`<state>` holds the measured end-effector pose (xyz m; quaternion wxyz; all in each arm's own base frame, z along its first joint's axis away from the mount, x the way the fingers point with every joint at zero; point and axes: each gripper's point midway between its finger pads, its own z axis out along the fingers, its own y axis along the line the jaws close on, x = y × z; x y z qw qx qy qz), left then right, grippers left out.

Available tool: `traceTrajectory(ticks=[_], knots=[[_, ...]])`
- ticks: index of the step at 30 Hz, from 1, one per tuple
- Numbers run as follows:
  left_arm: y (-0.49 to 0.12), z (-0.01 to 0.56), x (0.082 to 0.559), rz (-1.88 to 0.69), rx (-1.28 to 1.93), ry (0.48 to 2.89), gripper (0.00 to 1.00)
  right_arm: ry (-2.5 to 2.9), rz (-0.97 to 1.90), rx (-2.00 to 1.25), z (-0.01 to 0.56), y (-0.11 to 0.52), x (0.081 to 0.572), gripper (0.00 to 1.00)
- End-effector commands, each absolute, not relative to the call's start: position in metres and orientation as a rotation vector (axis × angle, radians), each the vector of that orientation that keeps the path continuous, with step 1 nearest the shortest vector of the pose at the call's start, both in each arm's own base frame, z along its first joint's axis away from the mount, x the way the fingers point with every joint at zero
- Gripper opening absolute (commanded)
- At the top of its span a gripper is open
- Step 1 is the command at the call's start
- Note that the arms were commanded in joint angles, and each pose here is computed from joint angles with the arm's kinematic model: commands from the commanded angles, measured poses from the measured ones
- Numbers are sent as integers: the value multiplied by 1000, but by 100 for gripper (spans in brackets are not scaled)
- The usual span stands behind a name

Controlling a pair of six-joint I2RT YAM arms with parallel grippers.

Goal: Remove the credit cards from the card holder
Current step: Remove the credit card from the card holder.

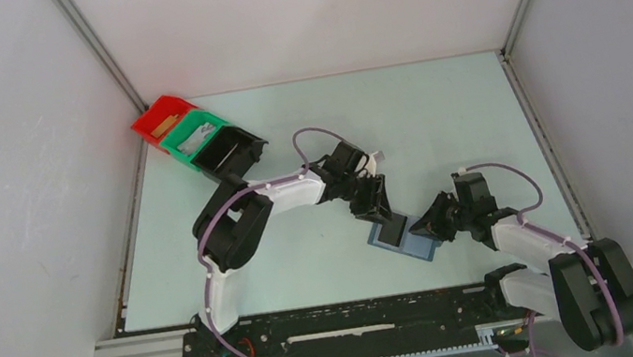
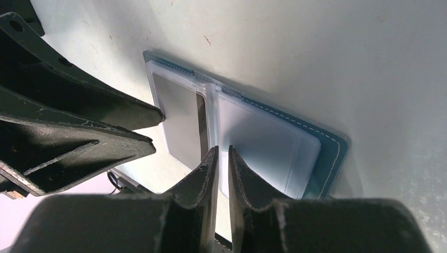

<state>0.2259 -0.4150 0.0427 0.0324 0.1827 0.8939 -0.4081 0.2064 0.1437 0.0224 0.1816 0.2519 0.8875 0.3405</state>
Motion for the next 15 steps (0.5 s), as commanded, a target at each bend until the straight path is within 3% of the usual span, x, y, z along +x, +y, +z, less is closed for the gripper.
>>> traceTrajectory(ticks=[1, 15], knots=[[-424, 46, 229, -1271, 583, 2735, 42, 2473, 983, 696, 29, 147, 215, 20], [-412, 51, 233, -1180, 602, 2713, 43, 2451, 1042, 716, 32, 154, 219, 20]])
